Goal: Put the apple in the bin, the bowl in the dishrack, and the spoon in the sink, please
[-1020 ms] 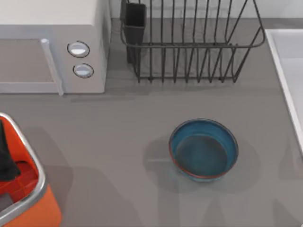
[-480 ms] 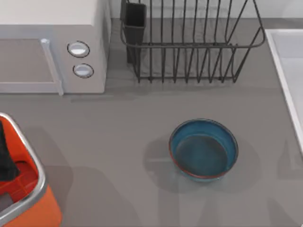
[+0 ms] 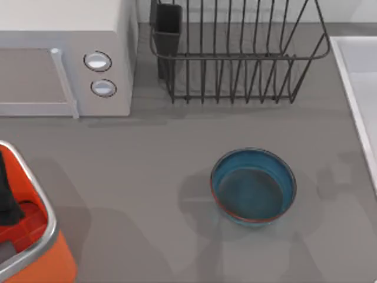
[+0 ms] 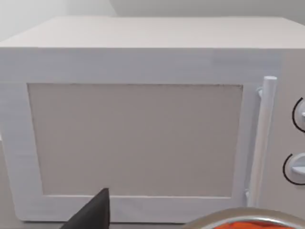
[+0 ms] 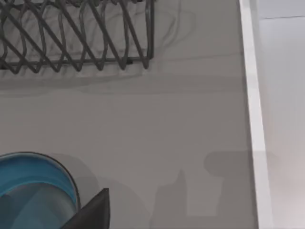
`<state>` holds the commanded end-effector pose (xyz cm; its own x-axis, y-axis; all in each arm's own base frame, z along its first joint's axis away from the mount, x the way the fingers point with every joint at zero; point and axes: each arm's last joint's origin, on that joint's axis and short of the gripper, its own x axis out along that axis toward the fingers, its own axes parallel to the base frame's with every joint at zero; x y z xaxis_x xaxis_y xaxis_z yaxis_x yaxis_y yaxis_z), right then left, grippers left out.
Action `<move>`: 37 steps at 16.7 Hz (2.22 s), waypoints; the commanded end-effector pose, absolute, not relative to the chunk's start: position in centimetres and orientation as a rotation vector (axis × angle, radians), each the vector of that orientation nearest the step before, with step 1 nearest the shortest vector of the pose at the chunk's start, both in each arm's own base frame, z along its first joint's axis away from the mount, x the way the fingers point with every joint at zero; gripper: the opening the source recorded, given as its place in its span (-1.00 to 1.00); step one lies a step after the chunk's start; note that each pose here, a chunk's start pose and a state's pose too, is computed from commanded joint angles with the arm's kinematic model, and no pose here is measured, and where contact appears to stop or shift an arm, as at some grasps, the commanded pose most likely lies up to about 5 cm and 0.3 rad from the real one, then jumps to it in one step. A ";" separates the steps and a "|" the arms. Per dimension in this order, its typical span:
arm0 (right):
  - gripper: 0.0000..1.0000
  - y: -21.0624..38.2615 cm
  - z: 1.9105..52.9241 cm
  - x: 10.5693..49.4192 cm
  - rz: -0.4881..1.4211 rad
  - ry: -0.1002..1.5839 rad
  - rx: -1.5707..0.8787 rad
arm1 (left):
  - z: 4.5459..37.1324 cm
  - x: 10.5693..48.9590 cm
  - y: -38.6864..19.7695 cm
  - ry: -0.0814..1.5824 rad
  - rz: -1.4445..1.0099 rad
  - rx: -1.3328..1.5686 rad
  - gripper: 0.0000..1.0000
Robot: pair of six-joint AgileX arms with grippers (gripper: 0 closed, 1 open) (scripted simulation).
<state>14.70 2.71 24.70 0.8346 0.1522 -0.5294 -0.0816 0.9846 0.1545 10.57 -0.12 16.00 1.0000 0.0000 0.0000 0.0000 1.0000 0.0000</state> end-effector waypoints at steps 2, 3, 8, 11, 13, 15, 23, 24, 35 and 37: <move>1.00 4.2 26.4 17.3 0.136 0.739 0.143 | 16.0 10.6 -0.1 0.000 0.000 0.000 1.00; 1.00 5.1 27.0 18.8 0.137 0.824 0.146 | 16.0 10.6 -0.1 0.000 0.000 0.000 1.00; 1.00 10.8 27.0 26.3 0.099 1.223 0.113 | 16.0 10.6 -0.1 0.000 0.000 0.000 1.00; 1.00 14.1 25.2 29.3 0.051 1.410 0.067 | 16.0 10.6 -0.1 0.000 0.000 0.000 1.00; 1.00 15.7 24.0 30.5 0.021 1.498 0.037 | 16.0 10.6 -0.1 0.000 0.000 0.000 1.00; 1.00 16.6 23.2 31.0 -0.001 1.553 0.015 | 16.0 10.6 -0.1 0.000 0.000 0.000 1.00; 1.00 16.8 22.4 31.2 -0.010 1.573 0.008 | 16.0 10.6 -0.1 0.000 0.000 0.000 1.00; 1.00 16.8 21.7 31.3 -0.011 1.575 0.006 | 16.0 10.6 -0.1 0.000 0.000 0.000 1.00; 1.00 16.9 12.9 31.1 -0.008 1.571 0.008 | 16.0 10.6 -0.1 0.000 0.000 0.000 1.00; 0.85 16.9 12.9 31.1 -0.008 1.571 0.008 | 16.0 10.6 -0.1 0.000 0.000 0.000 1.00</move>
<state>31.15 16.91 12.90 0.0000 -0.0003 -1.0000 0.0100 0.9999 -0.0003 10.57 -0.12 16.00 1.0000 0.0000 0.0000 0.0000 1.0000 0.0000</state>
